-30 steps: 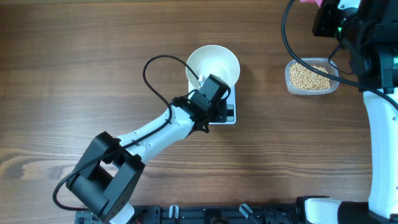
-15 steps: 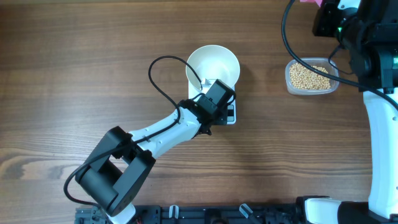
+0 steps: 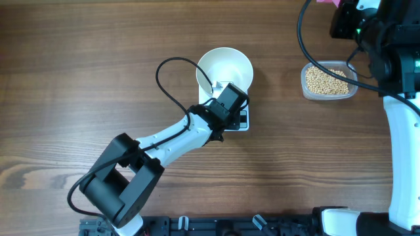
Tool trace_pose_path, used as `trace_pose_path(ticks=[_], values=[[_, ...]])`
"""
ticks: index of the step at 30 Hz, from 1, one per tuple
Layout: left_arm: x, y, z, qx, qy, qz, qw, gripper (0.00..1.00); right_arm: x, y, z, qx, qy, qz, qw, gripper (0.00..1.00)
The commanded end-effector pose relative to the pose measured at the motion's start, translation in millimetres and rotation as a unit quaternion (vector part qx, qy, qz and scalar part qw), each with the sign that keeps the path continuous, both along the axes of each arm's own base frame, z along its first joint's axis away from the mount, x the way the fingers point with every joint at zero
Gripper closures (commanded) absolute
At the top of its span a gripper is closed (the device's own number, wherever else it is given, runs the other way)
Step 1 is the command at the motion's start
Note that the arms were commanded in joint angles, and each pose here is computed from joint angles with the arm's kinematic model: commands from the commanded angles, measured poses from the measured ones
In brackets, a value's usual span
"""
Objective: Scoop item into bowl and weigh 150g on scale
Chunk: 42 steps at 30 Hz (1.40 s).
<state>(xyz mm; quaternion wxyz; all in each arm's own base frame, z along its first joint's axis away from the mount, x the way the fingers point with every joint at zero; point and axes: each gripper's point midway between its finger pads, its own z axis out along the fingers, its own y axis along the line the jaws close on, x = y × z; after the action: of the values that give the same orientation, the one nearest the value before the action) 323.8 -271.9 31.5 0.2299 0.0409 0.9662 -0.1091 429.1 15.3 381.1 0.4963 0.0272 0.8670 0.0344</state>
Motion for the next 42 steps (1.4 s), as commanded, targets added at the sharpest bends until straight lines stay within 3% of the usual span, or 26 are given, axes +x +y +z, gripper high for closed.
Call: trace_pose_path(ticks=[1,42], values=[[-4,1,-8,0.006,0.008,-0.008,1.000,0.96,3,-1,4,-0.010,-0.005,0.003,1.000,0.96],[-16,4,-35,0.024,0.047,-0.013,0.999,0.96,3,-1,3,-0.010,-0.005,0.003,1.000,0.96]])
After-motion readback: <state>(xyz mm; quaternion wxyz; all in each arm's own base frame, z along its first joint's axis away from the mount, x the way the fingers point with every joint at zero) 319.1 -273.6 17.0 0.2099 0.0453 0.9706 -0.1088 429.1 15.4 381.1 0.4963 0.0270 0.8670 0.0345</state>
